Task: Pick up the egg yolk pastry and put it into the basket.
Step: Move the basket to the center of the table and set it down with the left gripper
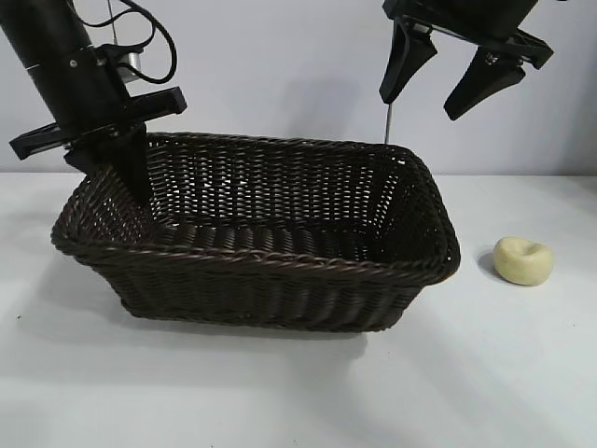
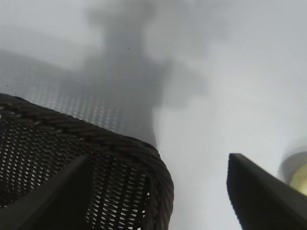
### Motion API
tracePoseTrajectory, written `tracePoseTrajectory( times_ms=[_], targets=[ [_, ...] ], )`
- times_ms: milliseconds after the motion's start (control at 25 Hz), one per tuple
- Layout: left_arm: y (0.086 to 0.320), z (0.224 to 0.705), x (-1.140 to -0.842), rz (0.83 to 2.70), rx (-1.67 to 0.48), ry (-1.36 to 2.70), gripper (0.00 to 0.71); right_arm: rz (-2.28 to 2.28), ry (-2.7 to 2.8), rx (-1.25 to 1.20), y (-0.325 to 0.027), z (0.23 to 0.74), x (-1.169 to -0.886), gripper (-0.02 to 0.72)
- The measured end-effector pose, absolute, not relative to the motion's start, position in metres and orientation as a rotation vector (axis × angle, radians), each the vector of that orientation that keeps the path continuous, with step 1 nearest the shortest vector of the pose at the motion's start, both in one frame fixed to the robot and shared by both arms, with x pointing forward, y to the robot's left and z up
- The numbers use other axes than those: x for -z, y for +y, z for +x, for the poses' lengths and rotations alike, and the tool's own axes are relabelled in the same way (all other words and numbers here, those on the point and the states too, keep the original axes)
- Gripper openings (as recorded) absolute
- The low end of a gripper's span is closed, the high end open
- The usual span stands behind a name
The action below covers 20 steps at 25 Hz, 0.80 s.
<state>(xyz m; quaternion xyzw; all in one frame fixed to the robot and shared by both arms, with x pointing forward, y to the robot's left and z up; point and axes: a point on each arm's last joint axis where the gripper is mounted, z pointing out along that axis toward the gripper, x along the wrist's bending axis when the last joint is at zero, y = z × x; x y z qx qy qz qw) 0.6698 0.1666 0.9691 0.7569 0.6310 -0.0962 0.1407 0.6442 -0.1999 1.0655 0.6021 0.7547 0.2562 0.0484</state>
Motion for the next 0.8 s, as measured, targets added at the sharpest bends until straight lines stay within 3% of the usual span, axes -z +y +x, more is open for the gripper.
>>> tracePoseTrajectory(
  times_ms=[400, 680, 800],
  targets=[
    [0.171, 0.677, -0.935, 2.214, 0.333, 1.837, 0.107, 1.838, 2.300, -0.780, -0.200, 0.644, -1.066, 0.559],
    [0.173, 0.679, -0.932, 2.203, 0.331, 1.844, 0.106, 1.840, 2.299, -0.781, -0.200, 0.644, -1.066, 0.559],
    [0.173, 0.679, -0.933, 2.199, 0.329, 1.840, 0.158, 1.842, 2.298, -0.781, -0.200, 0.644, -1.066, 0.559]
  ],
)
